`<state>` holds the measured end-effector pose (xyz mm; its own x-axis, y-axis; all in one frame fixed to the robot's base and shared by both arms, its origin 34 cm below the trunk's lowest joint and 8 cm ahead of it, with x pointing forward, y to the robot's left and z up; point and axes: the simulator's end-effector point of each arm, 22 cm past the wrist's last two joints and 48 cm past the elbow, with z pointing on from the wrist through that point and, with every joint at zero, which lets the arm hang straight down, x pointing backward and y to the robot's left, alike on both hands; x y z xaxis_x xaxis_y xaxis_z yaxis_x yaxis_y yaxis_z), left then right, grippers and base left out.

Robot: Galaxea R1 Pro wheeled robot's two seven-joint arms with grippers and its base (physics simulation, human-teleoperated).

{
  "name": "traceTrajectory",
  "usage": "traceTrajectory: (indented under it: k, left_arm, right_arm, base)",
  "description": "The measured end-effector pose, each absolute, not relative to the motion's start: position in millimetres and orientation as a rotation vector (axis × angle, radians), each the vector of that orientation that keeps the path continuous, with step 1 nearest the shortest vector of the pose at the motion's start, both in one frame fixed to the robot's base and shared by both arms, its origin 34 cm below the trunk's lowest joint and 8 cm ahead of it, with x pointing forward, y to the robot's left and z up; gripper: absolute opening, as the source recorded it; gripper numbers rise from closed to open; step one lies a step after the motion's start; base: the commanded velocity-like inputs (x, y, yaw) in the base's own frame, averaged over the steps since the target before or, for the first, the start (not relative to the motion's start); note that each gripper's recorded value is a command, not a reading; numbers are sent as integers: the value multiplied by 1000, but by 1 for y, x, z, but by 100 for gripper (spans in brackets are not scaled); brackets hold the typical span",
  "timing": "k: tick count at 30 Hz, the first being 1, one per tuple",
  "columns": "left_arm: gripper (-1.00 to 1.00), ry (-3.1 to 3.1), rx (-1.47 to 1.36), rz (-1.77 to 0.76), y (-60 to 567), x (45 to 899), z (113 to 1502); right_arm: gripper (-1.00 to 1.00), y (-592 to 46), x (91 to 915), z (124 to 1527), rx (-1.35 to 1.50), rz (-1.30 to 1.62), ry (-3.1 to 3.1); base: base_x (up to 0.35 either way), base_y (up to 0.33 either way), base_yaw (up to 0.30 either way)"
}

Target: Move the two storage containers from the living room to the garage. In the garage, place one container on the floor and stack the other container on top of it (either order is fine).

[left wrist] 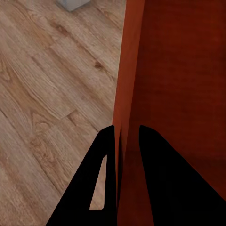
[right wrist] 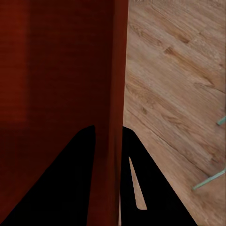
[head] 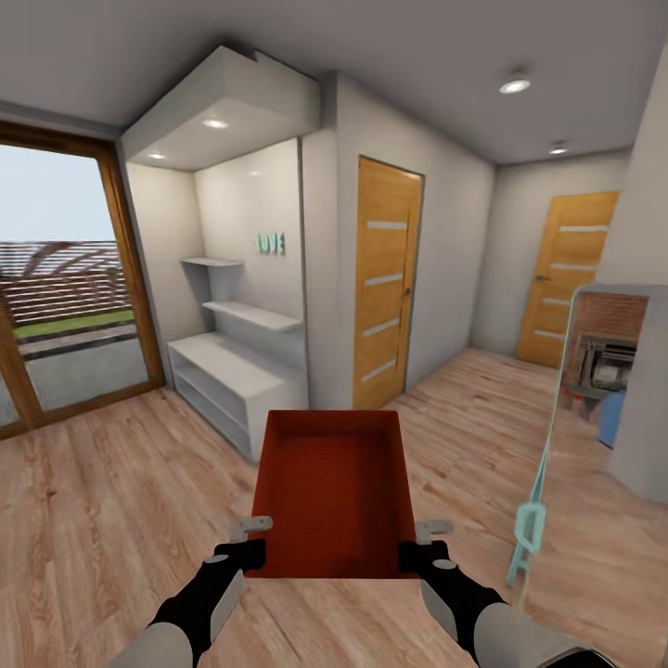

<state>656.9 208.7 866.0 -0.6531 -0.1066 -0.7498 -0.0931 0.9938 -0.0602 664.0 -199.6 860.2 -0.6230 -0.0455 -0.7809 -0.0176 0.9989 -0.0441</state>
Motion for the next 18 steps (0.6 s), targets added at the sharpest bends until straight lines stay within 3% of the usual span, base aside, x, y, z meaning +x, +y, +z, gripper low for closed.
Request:
traceTrajectory:
  k: [18]
  left_arm:
    - [-100, 2283, -138, -21, 209, 657, 866]
  right_arm:
    - [-100, -200, 664, 861, -43, -40, 2241]
  base:
    - [322, 0, -20]
